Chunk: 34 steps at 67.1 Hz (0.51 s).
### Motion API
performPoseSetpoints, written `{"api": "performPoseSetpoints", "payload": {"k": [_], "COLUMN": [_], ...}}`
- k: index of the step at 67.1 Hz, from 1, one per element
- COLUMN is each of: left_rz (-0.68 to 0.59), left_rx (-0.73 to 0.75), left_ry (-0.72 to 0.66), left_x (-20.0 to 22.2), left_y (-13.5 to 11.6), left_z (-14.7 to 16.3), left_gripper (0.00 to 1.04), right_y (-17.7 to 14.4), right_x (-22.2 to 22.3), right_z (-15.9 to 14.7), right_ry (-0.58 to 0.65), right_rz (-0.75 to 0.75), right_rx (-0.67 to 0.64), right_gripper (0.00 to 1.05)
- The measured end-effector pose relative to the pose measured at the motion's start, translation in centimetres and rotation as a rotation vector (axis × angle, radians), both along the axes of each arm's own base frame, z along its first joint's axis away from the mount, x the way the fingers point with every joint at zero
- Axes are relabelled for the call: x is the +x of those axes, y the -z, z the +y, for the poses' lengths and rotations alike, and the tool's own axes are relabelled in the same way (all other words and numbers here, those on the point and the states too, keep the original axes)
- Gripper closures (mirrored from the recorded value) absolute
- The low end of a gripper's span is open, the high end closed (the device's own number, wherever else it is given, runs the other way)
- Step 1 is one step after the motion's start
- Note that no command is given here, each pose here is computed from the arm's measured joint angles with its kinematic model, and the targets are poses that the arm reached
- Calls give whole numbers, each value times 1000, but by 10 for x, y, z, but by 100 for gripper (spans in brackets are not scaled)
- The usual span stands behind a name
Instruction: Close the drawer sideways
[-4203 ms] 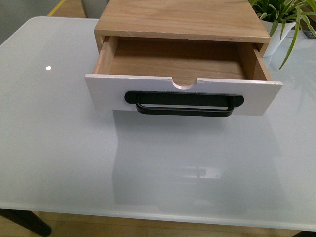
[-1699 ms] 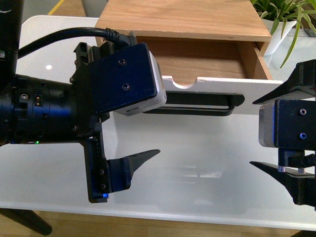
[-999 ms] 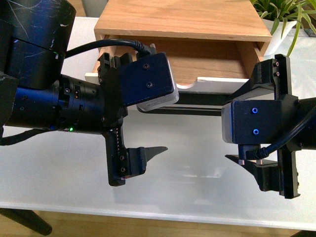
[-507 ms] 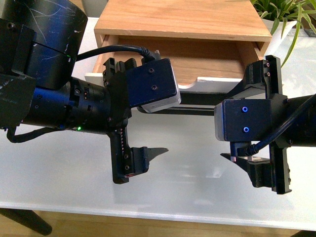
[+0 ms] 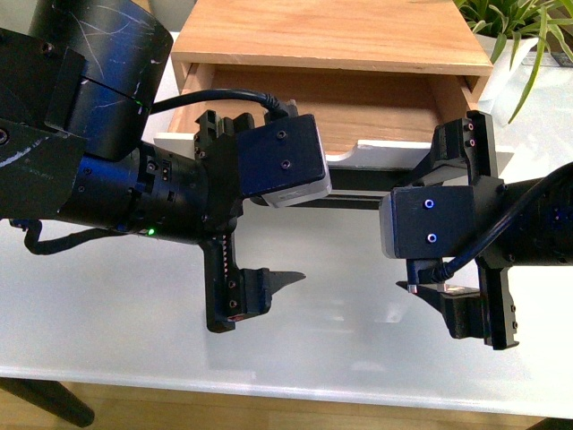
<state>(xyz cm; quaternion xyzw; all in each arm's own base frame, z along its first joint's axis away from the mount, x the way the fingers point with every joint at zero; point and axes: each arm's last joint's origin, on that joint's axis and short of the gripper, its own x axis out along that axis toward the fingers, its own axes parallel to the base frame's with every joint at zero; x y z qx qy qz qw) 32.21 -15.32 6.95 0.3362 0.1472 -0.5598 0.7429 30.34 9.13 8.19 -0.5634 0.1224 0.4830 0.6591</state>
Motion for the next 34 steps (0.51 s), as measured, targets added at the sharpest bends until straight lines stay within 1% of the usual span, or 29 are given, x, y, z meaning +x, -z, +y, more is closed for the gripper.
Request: {"api": "performPoseSetpoints", "payload": {"k": [20,34], "left_rz": [0,-5], "left_rx": [11,11], "left_ry": [13,-6], "left_x": [5,12], "left_y": [4,4], "left_z": [-5,-7], "left_gripper": [9,9], "right_y": [1,3], "right_x": [6,11], "right_z": [2,5], "right_ry": [3,4], "right_rz": [-5,-8], "right_rx": [0,9], "right_gripper": [9,9]}}
